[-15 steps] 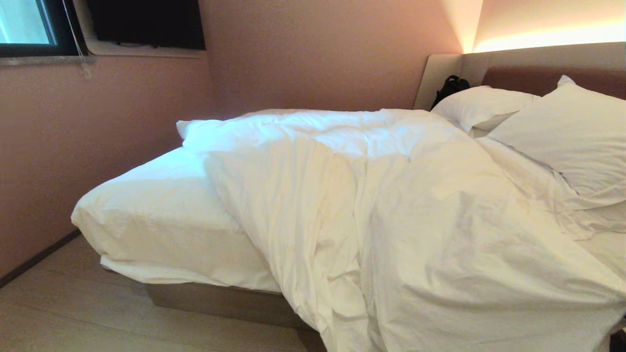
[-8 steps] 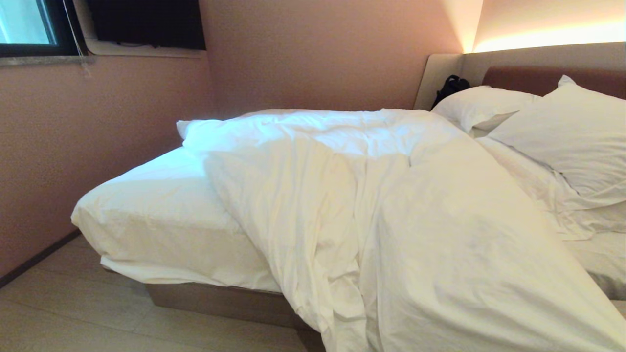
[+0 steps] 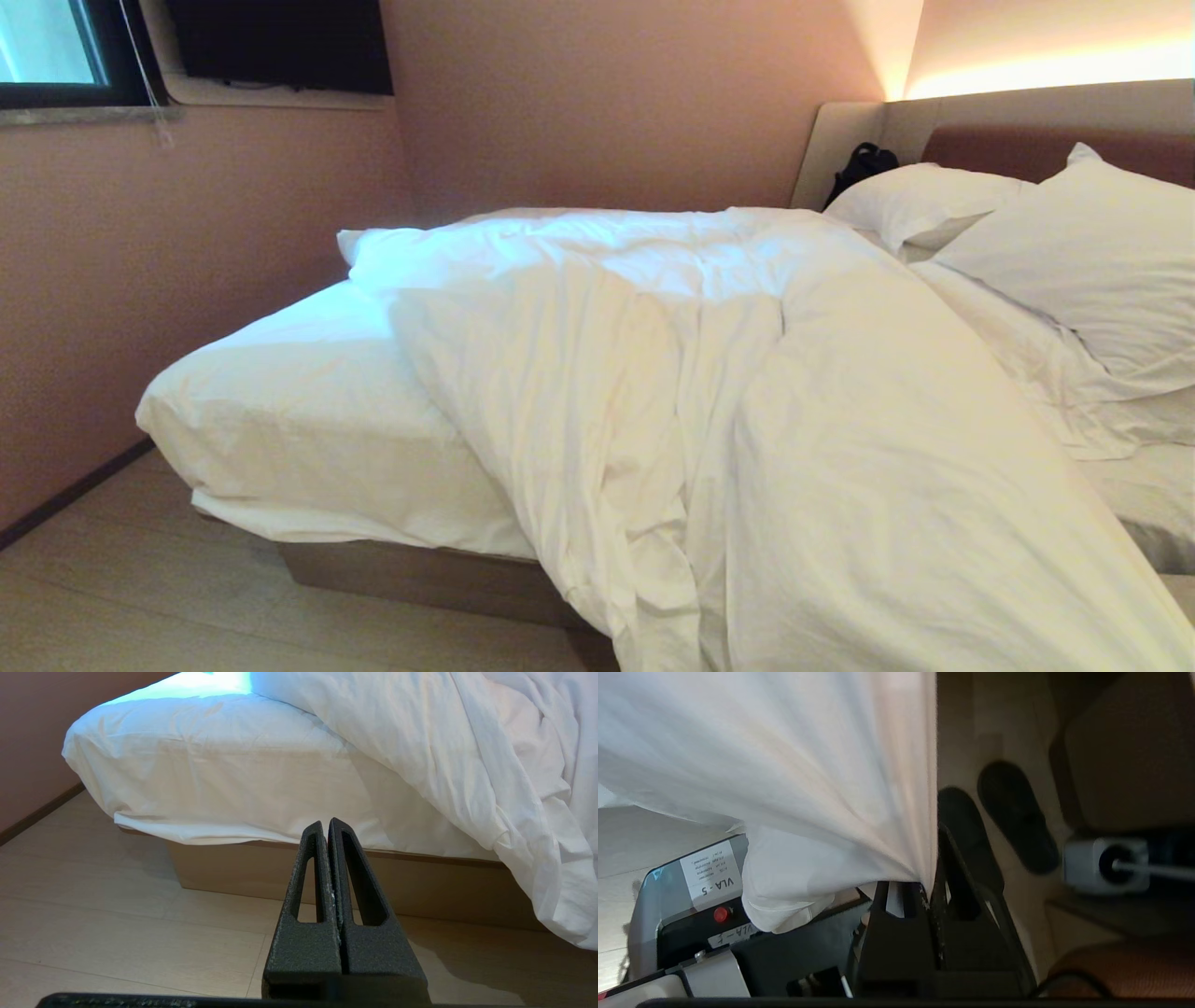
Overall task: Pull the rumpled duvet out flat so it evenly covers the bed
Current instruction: Hold the folded corner of the quilt
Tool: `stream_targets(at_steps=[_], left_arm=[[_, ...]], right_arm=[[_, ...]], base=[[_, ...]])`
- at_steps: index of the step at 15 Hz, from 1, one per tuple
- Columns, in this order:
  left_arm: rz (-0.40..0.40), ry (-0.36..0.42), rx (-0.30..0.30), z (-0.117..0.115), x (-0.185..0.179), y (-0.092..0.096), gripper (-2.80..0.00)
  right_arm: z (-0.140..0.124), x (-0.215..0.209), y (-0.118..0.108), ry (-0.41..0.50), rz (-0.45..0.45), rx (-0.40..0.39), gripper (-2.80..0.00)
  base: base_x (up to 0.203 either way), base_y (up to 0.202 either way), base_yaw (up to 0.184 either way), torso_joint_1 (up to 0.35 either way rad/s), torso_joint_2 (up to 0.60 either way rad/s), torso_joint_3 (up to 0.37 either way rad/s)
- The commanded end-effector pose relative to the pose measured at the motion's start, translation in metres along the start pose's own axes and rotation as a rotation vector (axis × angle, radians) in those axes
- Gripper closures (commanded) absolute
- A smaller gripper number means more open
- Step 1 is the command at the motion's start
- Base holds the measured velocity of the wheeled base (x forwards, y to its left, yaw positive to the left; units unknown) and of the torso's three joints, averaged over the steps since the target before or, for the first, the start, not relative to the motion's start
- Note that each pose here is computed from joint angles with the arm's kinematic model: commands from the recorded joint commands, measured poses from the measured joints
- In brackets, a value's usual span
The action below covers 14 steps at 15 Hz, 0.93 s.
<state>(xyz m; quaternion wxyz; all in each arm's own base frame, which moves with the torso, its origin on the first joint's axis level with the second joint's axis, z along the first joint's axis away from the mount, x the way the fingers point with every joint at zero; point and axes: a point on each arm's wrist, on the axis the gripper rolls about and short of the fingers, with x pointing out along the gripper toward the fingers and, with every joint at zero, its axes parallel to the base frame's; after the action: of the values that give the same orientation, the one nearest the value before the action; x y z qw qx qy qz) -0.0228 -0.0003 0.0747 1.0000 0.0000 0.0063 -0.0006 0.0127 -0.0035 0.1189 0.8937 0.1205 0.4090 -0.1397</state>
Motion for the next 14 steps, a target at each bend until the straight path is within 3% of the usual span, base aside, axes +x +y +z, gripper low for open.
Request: stream_targets(at_steps=[1, 7, 8, 14], left_arm=[[0.000, 0.000, 0.000, 0.000, 0.000, 0.000, 0.00], [0.001, 0.000, 0.000, 0.000, 0.000, 0.000, 0.00], [0.000, 0.000, 0.000, 0.000, 0.000, 0.000, 0.00], [0.001, 0.000, 0.000, 0.000, 0.000, 0.000, 0.00]], right_arm=[[-0.004, 0.000, -0.002, 0.034, -0.015, 0.025, 0.00], [-0.001, -0.001, -0.001, 0.023, -0.018, 0.026, 0.00], [0.001, 0.000, 0.000, 0.028, -0.018, 0.024, -2.80], [0.021, -0.013, 0.006, -0.023, 0.009, 0.017, -2.80]], base=[[0.000, 0.000, 0.000, 0.000, 0.00, 0.000], [0.000, 0.000, 0.000, 0.000, 0.00, 0.000], [0.000, 0.000, 0.000, 0.000, 0.00, 0.000], [0.000, 0.000, 0.000, 0.000, 0.00, 0.000]])
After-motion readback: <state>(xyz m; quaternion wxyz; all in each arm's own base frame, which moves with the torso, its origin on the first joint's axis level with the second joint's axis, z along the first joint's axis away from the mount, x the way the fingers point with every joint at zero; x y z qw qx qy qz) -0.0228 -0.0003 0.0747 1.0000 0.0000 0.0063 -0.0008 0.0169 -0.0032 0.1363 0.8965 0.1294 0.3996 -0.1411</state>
